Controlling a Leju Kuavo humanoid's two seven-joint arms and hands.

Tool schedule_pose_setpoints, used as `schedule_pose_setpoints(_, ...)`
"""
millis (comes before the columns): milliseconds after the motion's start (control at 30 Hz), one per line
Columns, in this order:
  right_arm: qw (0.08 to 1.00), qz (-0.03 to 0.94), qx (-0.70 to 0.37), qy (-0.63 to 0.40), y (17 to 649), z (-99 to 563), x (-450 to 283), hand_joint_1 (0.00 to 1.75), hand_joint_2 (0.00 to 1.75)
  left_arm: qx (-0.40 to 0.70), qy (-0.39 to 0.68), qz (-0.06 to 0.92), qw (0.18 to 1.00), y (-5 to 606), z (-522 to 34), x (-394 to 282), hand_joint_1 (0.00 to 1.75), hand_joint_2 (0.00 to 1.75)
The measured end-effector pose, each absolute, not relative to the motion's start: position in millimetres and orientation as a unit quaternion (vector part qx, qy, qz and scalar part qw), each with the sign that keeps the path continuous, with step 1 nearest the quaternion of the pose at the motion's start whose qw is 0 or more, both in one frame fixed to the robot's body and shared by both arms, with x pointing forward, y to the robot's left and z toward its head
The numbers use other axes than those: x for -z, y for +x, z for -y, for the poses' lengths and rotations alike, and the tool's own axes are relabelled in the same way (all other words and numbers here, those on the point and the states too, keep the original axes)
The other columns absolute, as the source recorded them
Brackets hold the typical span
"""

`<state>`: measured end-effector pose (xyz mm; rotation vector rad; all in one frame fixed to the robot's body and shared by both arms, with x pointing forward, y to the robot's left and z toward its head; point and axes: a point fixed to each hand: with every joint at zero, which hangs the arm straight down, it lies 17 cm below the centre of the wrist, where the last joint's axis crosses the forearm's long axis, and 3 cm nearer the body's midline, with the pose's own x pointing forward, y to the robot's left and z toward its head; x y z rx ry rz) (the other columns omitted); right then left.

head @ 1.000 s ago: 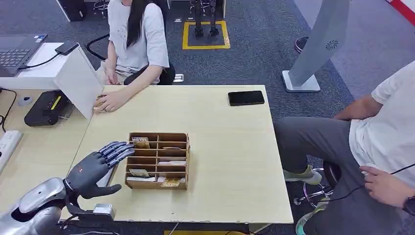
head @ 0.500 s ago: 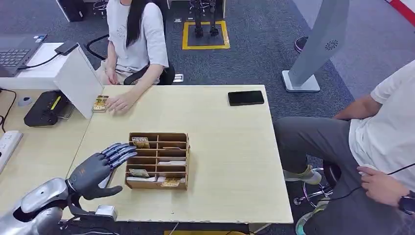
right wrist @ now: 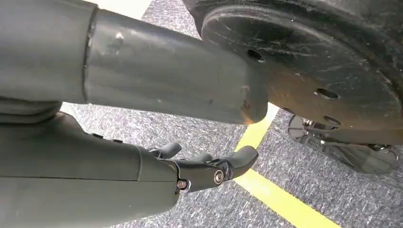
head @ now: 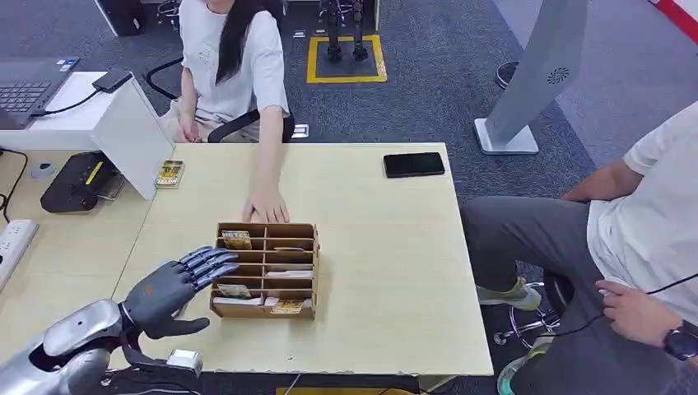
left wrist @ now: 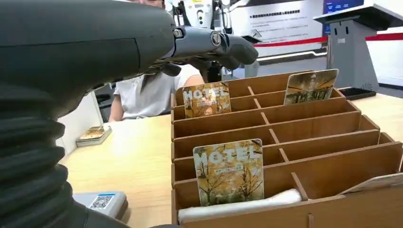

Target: Pass the card to the sensor for recognition and then transmit it.

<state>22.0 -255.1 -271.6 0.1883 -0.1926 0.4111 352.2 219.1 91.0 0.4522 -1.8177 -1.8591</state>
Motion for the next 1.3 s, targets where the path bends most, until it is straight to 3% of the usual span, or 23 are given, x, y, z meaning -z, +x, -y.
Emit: schedule_pose_setpoints(1300, 0.970, 0.090, -0.203, 0.099, 20.1, 253.4, 271.1, 0.00, 0.00, 0.686, 0.174, 0.652, 0.273, 358.5, -221.0, -73.5, 0.00, 1.75)
